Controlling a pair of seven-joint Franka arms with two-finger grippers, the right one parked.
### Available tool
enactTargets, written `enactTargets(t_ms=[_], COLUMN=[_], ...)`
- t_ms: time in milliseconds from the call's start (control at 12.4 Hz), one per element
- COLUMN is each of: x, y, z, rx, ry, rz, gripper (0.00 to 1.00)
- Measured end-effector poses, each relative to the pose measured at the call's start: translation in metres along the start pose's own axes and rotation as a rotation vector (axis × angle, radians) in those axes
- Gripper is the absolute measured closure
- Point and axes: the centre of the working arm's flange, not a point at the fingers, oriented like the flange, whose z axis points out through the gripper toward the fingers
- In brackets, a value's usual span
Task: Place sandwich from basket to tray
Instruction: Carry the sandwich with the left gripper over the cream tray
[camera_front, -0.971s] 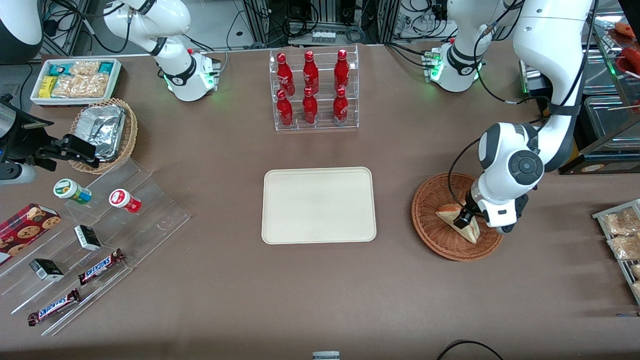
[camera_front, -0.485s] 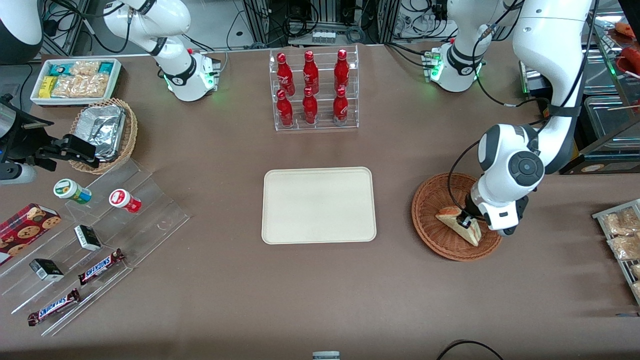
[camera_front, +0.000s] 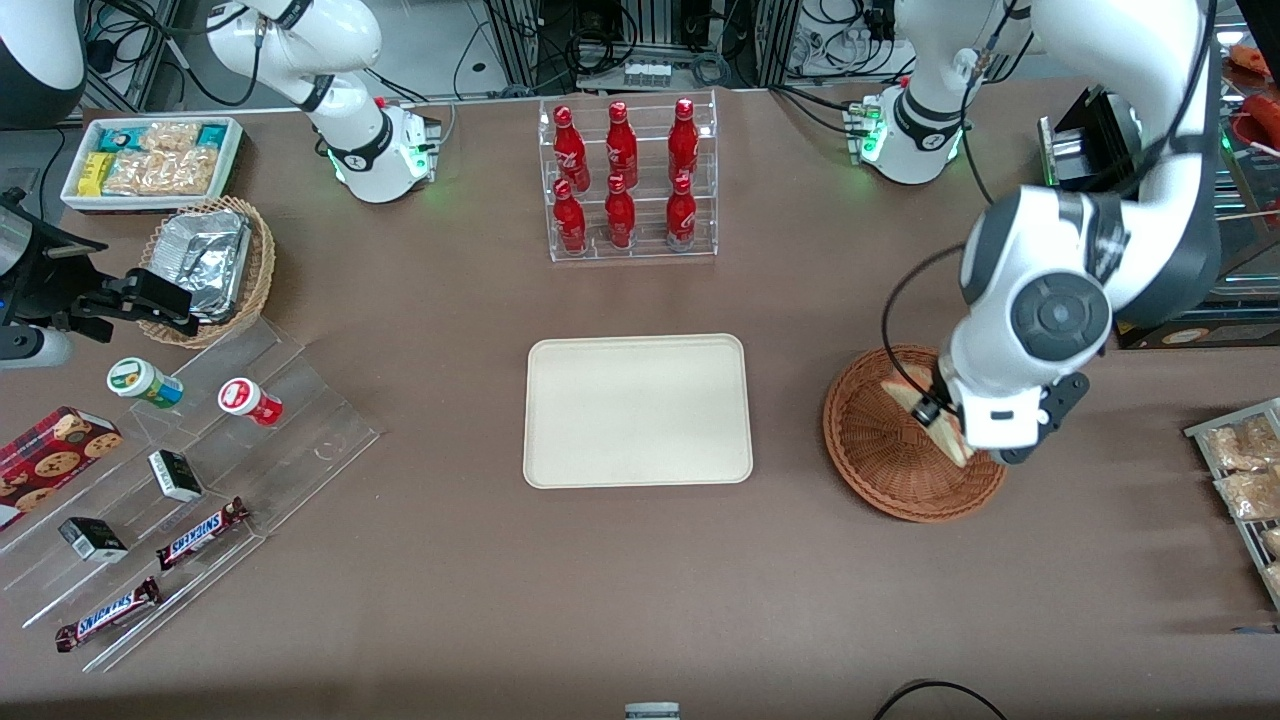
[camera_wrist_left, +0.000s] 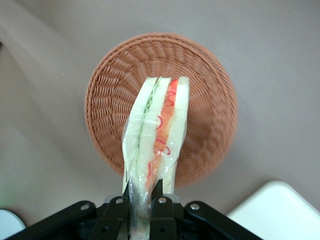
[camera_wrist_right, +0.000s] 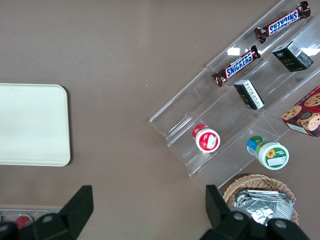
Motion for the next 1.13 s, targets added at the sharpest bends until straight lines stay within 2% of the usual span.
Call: enactTargets(t_ms=[162,243,404,728,971,1132], x=[-0.040,-0.060,-0.098,-0.150,-0.180,-0.190], y=[0.022,0.033,0.056,0.114,0.158,0.184], z=[-0.038,-0.046,-0.046,-0.005,0.047,0.071], rx=[-0.035,-0.051,-0.088,-0.151,-0.150,-0.141], ry=[0.033,0.035,0.017,0.021,0.009,0.020], rz=[0.119,0.170,0.297,0.443,0.502,0.532], gripper=[0.86,0.86,0.86,0.86,0.86,0.86])
